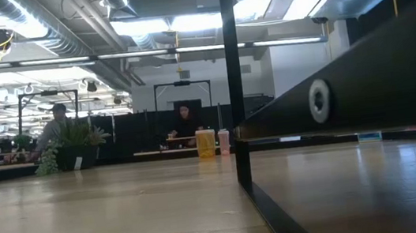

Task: Pick and place medicine bottles onto shelf by color
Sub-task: Put the bottom orange pill bottle on the shelf aligned with the other orange pill bottle, then put the bottom pink pill bottle on the shelf aligned with the other pink pill bottle

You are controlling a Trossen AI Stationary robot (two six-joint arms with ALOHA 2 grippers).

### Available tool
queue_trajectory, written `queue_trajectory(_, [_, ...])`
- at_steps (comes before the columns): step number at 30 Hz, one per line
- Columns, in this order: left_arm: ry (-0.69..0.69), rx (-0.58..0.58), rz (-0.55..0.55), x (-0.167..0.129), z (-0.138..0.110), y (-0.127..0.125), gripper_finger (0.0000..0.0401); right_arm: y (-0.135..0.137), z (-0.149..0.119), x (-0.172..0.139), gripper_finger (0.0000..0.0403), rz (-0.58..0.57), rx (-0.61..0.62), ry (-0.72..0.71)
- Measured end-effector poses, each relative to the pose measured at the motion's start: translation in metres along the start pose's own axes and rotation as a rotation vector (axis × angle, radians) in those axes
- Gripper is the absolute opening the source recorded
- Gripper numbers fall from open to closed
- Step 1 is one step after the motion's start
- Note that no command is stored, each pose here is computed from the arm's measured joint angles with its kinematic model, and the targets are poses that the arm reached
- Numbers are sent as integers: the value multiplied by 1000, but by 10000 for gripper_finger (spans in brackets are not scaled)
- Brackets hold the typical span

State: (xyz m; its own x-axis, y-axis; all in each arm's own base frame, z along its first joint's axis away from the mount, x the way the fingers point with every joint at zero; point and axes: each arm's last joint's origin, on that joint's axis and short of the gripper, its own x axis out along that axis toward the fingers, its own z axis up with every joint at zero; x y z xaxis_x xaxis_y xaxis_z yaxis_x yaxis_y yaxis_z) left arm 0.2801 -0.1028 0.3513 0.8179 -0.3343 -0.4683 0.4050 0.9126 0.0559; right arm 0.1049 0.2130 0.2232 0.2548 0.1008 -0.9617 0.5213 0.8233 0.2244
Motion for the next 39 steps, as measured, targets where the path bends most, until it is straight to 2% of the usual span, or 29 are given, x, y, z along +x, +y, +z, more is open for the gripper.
queue_trajectory(5, [0,0,0,0,0,0,341,0,0,0,224,0,1,1])
queue_trajectory(15, [0,0,0,0,0,0,341,1,0,0,270,7,2,9])
queue_trajectory(28, [0,0,0,0,0,0,341,7,1,-10,271,26,3,11])
queue_trajectory(39, [0,0,0,0,0,0,341,9,3,-24,271,-3,-5,9])
